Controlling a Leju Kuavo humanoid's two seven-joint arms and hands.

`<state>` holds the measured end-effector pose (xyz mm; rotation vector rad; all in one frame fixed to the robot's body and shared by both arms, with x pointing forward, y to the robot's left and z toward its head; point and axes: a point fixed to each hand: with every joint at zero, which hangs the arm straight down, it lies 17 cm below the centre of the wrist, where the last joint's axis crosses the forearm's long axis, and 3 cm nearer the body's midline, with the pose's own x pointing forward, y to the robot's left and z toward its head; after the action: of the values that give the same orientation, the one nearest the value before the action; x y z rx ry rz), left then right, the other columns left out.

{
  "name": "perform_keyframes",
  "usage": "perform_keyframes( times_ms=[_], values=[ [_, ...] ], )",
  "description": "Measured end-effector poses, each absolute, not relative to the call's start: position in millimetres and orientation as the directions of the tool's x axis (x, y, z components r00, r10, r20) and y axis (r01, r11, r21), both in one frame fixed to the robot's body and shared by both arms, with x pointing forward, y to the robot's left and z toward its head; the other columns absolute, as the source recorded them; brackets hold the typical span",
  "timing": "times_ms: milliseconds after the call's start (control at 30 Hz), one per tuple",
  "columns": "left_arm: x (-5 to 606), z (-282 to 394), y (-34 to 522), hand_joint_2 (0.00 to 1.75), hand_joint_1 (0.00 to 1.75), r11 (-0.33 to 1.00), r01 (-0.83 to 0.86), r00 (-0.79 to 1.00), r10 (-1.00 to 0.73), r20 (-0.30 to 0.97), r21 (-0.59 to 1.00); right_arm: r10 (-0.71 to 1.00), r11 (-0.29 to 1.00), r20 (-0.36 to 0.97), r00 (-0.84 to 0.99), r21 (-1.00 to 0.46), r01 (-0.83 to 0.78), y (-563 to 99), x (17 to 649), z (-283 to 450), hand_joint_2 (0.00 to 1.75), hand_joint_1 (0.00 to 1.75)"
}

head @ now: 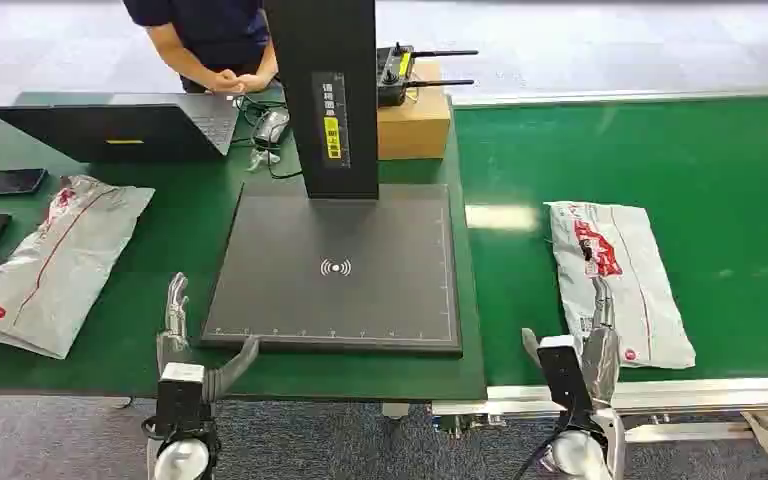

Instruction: Moved the parcel from conveyor to table for the left to box.

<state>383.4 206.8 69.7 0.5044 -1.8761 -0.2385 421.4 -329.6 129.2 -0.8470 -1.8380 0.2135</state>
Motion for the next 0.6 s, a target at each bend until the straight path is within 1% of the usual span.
perform_keyframes(
  times_ms=[100, 300, 600],
  values=[
    [386, 71, 206, 1.75, 0.0, 0.889, -0.227, -0.288, -0.451, 0.845, 0.397, 0.652, 0.718, 0.737, -0.178, -0.524, 0.459, -337, 424, 128, 1.75, 0.0],
    [389, 73, 207, 1.75, 0.0, 0.889, -0.229, -0.291, -0.452, 0.843, 0.397, 0.711, 0.647, 0.693, -0.118, -0.58, 0.495, -356, 429, 128, 1.75, 0.0],
    [389, 73, 212, 1.75, 0.0, 0.887, -0.251, -0.281, -0.45, 0.848, 0.387, 0.749, 0.572, 0.662, -0.025, -0.627, 0.528, -407, 439, 121, 1.75, 0.0]
  ],
)
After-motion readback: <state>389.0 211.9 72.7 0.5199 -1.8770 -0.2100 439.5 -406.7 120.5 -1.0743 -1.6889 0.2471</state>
